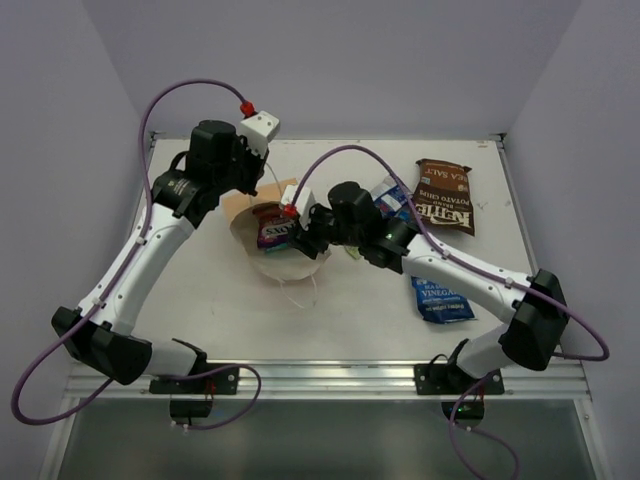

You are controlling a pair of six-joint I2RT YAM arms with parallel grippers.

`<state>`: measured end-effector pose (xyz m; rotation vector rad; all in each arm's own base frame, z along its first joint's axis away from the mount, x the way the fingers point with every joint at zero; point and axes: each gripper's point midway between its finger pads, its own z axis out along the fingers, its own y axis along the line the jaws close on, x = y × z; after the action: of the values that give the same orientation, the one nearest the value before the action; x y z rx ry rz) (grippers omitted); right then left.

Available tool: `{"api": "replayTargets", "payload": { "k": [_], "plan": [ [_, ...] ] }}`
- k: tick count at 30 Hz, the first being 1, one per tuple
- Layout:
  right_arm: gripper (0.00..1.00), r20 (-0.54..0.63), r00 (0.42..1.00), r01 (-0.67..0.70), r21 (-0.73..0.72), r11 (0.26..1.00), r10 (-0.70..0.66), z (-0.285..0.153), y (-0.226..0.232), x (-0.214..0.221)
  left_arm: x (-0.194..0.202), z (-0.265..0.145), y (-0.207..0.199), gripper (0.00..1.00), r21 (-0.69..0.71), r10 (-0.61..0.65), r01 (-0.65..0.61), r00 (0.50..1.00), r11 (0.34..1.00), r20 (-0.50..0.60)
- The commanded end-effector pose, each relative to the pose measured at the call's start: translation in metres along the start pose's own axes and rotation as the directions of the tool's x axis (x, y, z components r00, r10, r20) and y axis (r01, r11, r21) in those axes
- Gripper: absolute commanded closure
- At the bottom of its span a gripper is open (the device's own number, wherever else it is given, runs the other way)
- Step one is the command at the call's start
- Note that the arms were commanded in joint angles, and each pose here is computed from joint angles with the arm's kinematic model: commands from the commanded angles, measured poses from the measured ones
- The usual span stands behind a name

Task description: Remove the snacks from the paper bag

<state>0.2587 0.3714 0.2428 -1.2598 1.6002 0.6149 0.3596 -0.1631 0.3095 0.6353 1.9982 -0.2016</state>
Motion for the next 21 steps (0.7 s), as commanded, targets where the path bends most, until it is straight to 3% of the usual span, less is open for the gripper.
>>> {"api": "replayTargets", "payload": {
  "k": [1,7,21],
  "plan": [
    [0.46,0.017,0.990,0.137,-0.044,0.990,-0.136,0.026,0.002,-0.009,-0.022,-0.008,0.000,1.00,0.017,-0.027,0.026,0.998,1.000,0.054],
    [0.46,-0.061,0.982,0.178,-0.056,0.982,-0.181,0.064,0.003,0.028,-0.024,-0.009,-0.003,1.00,0.030,-0.032,0.031,0.998,0.999,0.046],
    [0.42,-0.200,0.928,0.344,0.131,0.930,-0.314,0.115,-0.042,0.088,-0.037,-0.018,-0.006,1.00,0.055,-0.027,0.023,0.997,0.998,0.079]
  ]
}}
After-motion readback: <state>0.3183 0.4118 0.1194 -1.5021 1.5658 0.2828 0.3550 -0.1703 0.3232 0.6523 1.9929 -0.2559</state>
